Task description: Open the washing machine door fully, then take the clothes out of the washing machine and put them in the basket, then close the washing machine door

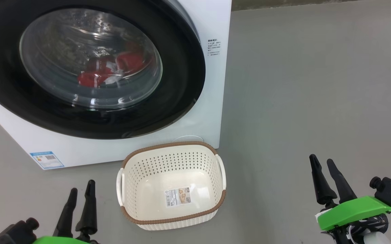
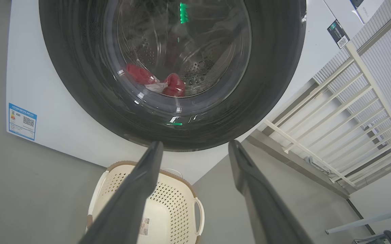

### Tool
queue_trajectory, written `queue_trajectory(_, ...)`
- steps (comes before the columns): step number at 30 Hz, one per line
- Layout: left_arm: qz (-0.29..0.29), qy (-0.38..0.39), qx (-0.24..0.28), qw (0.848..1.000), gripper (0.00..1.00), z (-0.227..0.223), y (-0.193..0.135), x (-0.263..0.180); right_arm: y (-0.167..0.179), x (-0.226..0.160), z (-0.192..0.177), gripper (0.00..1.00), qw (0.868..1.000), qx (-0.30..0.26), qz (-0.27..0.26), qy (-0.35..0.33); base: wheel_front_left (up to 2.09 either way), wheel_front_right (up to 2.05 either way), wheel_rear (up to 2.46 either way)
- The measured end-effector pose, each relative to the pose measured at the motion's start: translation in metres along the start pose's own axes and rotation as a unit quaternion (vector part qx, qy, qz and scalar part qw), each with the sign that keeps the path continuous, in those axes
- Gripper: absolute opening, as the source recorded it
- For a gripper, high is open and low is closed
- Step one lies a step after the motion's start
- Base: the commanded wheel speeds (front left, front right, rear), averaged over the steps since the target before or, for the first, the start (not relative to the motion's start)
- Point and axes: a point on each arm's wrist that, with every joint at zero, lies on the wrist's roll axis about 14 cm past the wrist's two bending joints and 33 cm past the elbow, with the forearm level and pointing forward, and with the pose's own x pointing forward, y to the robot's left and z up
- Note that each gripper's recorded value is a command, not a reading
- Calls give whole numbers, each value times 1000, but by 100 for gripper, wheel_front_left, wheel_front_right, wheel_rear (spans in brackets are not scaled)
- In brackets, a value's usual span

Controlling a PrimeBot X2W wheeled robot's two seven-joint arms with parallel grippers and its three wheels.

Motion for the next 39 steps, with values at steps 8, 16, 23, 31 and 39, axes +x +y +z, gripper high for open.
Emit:
queue_trajectory(8,-13,-11,46,999,100,5,-7,6,4,2,3,100,999,-44,9,-9,0,0,0)
queue_trajectory(16,-22,-21,88,996,100,8,-11,7,9,3,5,100,996,-91,20,-15,0,0,0)
queue_trajectory(23,-31,-32,121,992,100,13,-16,7,16,3,4,100,991,-129,34,-18,0,0,0)
queue_trajectory(31,-43,-44,166,984,100,18,-22,6,29,7,11,100,982,-178,57,-35,0,0,0)
queue_trajectory(39,-57,-62,209,974,100,24,-30,4,39,4,14,100,971,-224,75,-45,0,0,0)
